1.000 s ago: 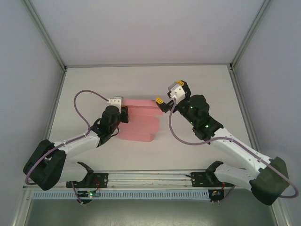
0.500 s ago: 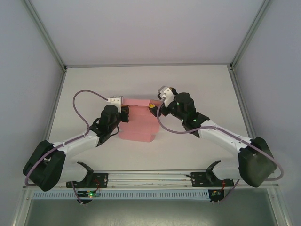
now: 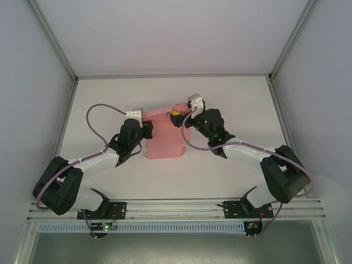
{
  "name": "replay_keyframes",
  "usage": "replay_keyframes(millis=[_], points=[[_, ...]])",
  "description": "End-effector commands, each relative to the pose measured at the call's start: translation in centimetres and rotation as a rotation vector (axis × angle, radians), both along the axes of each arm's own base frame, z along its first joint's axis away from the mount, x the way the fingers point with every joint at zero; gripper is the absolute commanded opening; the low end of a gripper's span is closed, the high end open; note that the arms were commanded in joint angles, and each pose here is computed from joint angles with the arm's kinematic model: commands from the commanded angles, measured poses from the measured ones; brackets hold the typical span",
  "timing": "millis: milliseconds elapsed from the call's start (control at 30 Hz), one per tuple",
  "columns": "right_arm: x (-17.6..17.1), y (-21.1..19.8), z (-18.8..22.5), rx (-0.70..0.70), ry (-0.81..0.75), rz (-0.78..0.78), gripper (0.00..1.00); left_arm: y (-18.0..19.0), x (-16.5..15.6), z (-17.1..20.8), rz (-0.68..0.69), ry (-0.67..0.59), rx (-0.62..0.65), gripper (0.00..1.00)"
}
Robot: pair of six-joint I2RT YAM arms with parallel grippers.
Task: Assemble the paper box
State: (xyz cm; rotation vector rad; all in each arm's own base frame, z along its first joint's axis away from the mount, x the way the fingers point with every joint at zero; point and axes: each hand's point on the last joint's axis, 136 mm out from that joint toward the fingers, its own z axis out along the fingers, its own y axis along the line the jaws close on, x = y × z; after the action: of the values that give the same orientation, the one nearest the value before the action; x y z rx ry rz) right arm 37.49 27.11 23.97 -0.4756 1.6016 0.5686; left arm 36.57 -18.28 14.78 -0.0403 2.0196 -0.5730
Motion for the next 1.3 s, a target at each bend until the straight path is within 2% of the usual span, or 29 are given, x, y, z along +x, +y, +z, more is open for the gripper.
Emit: replay_keyframes(millis=[0,167,367,533,667,867,967,1267], points=[[-0.7,-0.5,2.6,0.063,-0.048,-0.022,0.98,-0.7,0.7,2.2,-0.005,-0.059,-0.036,0.00],[-3.2,-2.8,0.7,-0.068,0.044,-0.046,0.98,0.7,1.6,1.8,0.034,-0.012,-0.068,0.00],[-5.1,-7.3,-2.3,-0.157,0.152,-0.175,0.98,1.3,1.5,2.3,0.021,-0.036,-0.066,0.00],[-5.9,-8.7,-5.1,-0.222,0.261,-0.161,0.98,1.3,0.9,3.1,-0.006,-0.059,-0.060,0.00],[-5.3,-9.8,-6.6,-0.251,0.309,-0.196,0.98,1.3,0.6,3.6,-0.016,-0.071,-0.056,0.00],[-3.8,-11.9,-8.1,-0.221,0.376,-0.261,0.98,1.4,0.1,3.7,-0.031,-0.083,-0.039,0.00],[-3.1,-11.8,-7.7,-0.209,0.362,-0.256,0.98,1.2,0.0,3.6,-0.048,-0.079,-0.039,0.00],[-1.6,-8.3,-4.4,-0.155,0.260,-0.114,0.98,0.0,0.1,2.9,-0.101,-0.054,-0.050,0.00]])
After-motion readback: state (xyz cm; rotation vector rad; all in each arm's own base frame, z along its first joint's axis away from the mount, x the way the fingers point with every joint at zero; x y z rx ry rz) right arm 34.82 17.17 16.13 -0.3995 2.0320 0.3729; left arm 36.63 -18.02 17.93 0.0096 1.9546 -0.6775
